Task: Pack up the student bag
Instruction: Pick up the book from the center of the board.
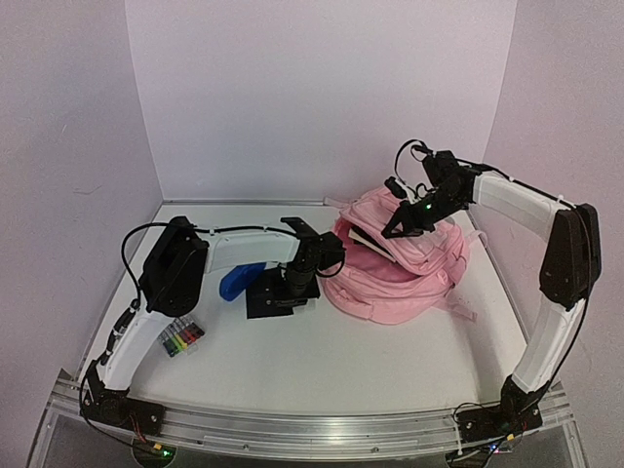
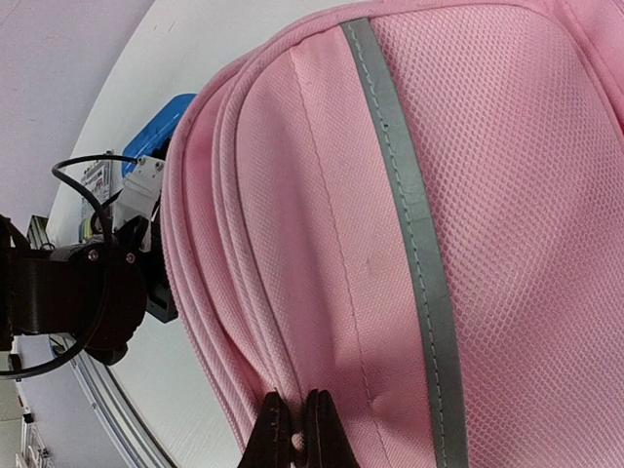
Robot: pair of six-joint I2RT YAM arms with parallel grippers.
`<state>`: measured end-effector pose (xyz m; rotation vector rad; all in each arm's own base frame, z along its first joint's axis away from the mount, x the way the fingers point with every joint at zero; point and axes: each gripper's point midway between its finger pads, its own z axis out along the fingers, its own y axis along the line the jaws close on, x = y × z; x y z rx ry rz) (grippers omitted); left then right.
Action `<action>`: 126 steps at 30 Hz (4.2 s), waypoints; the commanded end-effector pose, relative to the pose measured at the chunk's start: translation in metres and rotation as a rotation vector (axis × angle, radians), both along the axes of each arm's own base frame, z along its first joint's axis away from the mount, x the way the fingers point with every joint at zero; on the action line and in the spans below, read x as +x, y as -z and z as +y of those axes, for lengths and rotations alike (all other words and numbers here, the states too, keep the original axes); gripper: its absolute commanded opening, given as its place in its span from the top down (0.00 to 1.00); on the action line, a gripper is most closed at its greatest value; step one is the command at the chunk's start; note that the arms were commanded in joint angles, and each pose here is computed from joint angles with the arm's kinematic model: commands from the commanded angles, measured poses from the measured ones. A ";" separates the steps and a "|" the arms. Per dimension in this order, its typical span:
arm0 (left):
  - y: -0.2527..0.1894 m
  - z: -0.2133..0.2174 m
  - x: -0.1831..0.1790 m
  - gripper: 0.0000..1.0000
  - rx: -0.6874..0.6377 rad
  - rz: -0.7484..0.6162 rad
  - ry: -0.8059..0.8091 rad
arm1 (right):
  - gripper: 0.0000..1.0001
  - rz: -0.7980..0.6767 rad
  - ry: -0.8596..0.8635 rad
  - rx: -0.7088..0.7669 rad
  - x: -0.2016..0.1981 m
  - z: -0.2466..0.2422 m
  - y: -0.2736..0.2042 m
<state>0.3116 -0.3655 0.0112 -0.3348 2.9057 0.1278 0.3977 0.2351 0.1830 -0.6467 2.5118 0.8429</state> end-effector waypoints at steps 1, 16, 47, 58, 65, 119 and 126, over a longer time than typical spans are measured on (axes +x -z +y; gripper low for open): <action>-0.007 0.008 -0.011 1.00 0.004 0.051 0.036 | 1.00 0.011 0.029 0.011 -0.008 -0.010 -0.004; -0.130 -0.012 -0.028 1.00 -0.293 -0.077 0.256 | 0.55 -0.063 -0.074 0.060 -0.012 -0.001 -0.025; -0.294 -0.112 -0.165 1.00 -0.927 -0.154 1.199 | 0.16 -0.358 -1.090 0.178 -0.185 -0.001 -0.075; -0.298 -0.096 -0.144 1.00 -0.864 -0.288 1.089 | 1.00 -0.291 -1.053 0.184 -0.192 0.009 -0.083; -0.313 -0.031 -0.088 0.22 -0.792 -0.570 0.699 | 1.00 -0.172 -0.840 0.216 -0.162 0.024 -0.111; -0.299 -0.053 -0.075 1.00 -1.074 -0.651 0.592 | 0.54 0.107 -0.527 0.138 -0.117 0.029 -0.077; -0.291 0.003 -0.064 1.00 -1.069 -0.724 0.324 | 0.43 -0.211 -0.301 -0.220 -0.047 0.011 -0.036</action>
